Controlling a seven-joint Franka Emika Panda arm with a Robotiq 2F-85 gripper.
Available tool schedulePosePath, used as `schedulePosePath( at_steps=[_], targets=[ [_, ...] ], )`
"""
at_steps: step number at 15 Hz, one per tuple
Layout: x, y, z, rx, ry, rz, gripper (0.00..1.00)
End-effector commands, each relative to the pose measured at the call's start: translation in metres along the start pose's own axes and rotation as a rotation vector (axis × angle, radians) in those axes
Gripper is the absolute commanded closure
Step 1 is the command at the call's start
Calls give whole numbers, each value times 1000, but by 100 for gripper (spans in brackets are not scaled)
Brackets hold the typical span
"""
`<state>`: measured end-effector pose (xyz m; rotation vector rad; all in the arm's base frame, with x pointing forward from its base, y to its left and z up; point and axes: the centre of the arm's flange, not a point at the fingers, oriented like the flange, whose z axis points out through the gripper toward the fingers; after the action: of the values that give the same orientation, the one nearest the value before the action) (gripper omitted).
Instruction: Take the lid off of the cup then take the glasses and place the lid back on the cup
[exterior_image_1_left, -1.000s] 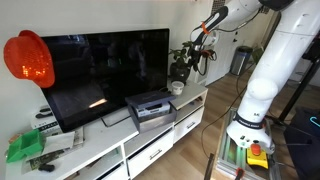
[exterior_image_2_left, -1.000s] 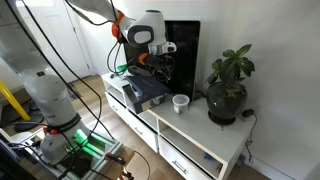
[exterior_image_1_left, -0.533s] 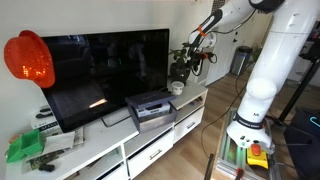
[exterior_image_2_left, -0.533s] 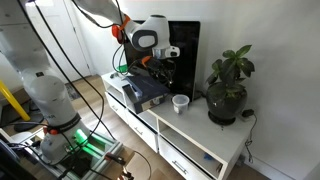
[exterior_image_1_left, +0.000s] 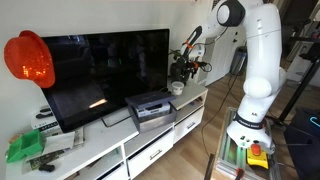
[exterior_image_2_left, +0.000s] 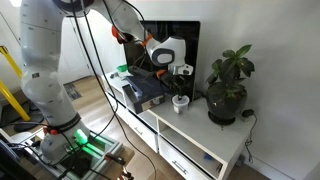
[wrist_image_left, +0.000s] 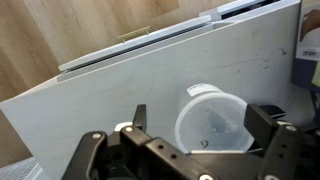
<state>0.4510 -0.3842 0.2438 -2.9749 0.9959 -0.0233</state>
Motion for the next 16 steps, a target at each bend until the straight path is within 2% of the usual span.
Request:
schedulePosePath(
  at_steps=[1, 8, 9, 11, 12, 13, 14, 16],
  targets=[
    [46, 20, 20, 20, -10, 73, 0],
    [63, 32, 43, 93, -102, 108, 0],
    [66, 33, 44, 104, -105, 112, 7],
    [69, 33, 49, 118, -114, 117, 34],
    [70, 33, 51, 128, -117, 120, 41],
    [72, 33, 53, 138, -112, 122, 37],
    [73, 32, 56, 151, -114, 123, 12],
    [75, 31, 62, 166, -112, 129, 9]
  ],
)
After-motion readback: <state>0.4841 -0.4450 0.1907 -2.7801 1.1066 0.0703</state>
